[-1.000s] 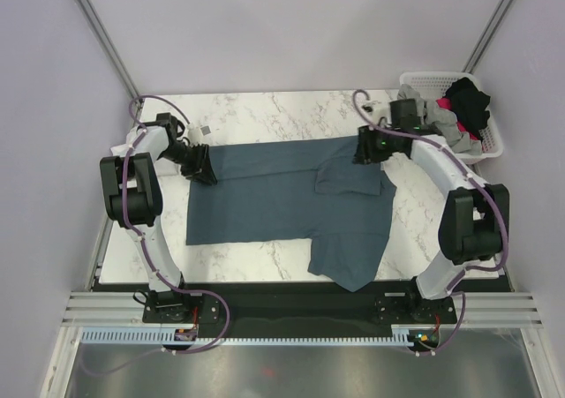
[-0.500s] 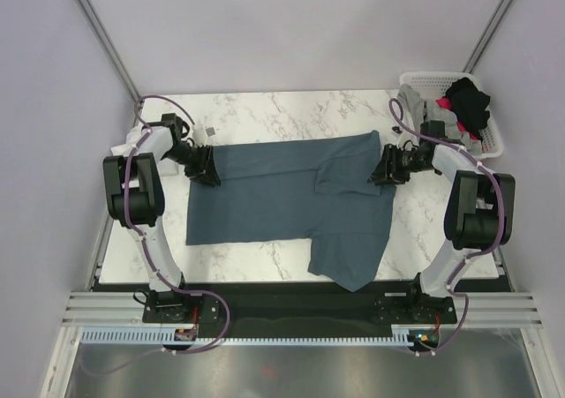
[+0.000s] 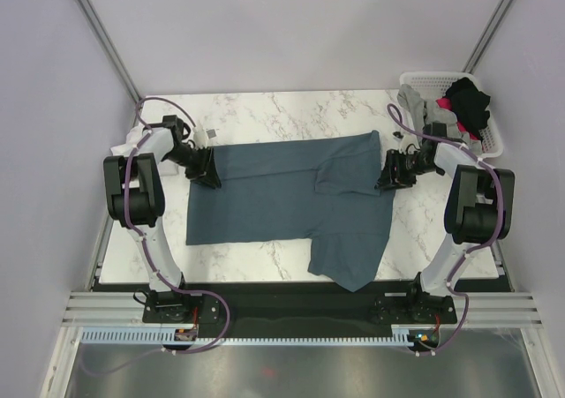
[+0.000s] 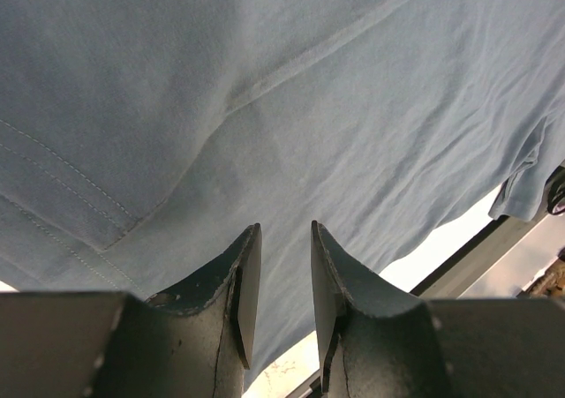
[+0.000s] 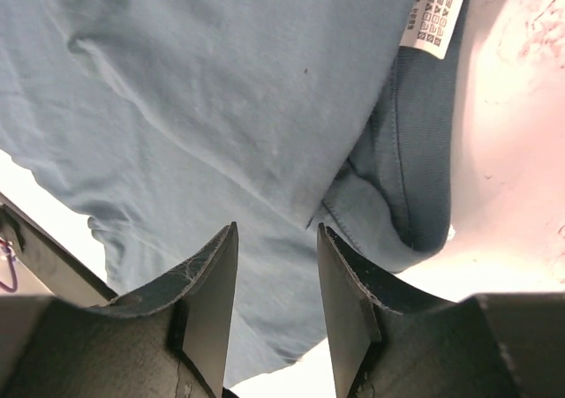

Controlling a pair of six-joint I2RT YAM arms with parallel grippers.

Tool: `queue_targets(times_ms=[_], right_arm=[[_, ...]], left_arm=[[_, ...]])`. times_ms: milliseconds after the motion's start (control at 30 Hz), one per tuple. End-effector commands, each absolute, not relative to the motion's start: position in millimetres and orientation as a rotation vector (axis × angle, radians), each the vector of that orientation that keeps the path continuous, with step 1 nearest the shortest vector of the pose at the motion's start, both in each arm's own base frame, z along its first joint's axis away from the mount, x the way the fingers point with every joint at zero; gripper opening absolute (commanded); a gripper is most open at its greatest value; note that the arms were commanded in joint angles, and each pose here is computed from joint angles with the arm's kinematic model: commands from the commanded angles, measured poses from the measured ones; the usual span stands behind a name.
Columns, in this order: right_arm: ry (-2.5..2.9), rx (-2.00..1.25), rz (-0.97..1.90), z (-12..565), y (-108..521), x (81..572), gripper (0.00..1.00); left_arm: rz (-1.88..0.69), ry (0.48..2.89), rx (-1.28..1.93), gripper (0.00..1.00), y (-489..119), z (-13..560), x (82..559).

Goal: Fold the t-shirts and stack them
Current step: Fold the tshirt

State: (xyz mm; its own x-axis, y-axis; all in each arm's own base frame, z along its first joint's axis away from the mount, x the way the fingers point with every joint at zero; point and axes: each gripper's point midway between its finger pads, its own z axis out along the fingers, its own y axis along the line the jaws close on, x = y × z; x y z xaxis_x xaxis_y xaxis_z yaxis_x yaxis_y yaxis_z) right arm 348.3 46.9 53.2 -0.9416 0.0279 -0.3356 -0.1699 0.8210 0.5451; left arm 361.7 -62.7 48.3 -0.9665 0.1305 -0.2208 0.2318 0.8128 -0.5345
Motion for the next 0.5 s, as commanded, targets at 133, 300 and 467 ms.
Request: queue_targets(times_ms=[133, 300, 467], right_arm=[[2.696, -0.165, 0.832, 38, 41, 356, 0.49], [2.698, -0.19, 0.846, 32, 41, 359, 0.45], [2.664, -0.221, 0.855, 40, 43, 364, 0.4]], left_arm=[[-0.88, 2.774, 0.291, 0.36, -71, 67, 362], [-0.882, 2.777, 0.294, 0.36, -72, 67, 360], [-0.888, 2.787, 0.295, 0.36, -73, 64, 357]])
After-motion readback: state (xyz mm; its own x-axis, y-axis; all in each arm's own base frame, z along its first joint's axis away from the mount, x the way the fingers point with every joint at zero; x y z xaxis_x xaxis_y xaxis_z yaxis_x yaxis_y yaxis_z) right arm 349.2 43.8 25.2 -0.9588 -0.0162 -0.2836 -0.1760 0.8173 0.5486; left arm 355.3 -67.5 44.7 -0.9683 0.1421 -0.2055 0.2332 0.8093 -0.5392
